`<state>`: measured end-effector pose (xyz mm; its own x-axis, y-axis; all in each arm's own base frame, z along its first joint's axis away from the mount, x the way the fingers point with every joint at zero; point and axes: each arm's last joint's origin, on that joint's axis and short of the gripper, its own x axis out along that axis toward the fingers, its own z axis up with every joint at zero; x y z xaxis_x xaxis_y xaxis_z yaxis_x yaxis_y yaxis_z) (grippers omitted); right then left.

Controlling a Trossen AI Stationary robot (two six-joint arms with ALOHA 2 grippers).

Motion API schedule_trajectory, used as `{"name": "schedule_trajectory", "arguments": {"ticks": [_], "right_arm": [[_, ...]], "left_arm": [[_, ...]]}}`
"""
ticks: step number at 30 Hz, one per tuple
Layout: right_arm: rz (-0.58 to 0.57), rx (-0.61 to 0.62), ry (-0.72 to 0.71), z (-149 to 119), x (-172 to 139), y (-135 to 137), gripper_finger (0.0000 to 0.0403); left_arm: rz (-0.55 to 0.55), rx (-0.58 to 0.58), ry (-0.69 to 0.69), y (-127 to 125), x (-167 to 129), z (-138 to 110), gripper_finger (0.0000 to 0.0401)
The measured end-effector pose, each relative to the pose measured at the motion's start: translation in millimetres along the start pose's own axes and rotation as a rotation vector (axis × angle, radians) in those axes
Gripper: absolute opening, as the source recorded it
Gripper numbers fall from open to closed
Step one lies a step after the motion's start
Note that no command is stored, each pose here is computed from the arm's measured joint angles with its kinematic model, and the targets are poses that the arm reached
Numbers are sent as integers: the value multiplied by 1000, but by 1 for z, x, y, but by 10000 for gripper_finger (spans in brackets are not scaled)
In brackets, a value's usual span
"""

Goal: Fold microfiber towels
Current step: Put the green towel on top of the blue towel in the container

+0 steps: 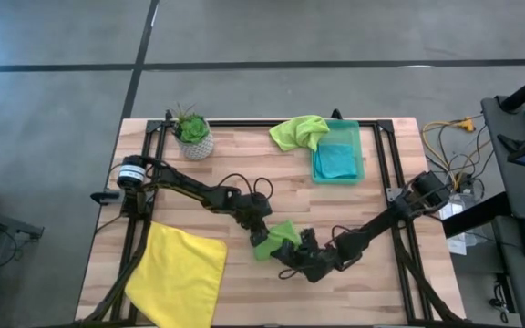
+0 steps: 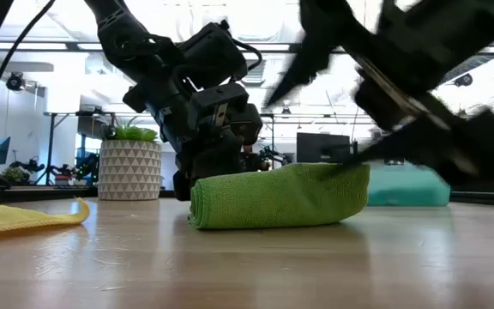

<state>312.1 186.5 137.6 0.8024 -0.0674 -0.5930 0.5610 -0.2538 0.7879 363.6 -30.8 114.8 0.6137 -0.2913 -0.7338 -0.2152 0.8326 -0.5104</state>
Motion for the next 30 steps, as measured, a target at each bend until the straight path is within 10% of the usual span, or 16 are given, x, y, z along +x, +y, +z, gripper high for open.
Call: {"name": "schedule_trajectory", "arguments": {"ticks": [9,30], "right_arm": [[-72,17,-109,22,9,1,381],[-125,35,-109,20,42,-2,386]], "left_arm": [[-18,4,2,-1,0,0,0],[-54,10,25,-2,0,0,0]]}}
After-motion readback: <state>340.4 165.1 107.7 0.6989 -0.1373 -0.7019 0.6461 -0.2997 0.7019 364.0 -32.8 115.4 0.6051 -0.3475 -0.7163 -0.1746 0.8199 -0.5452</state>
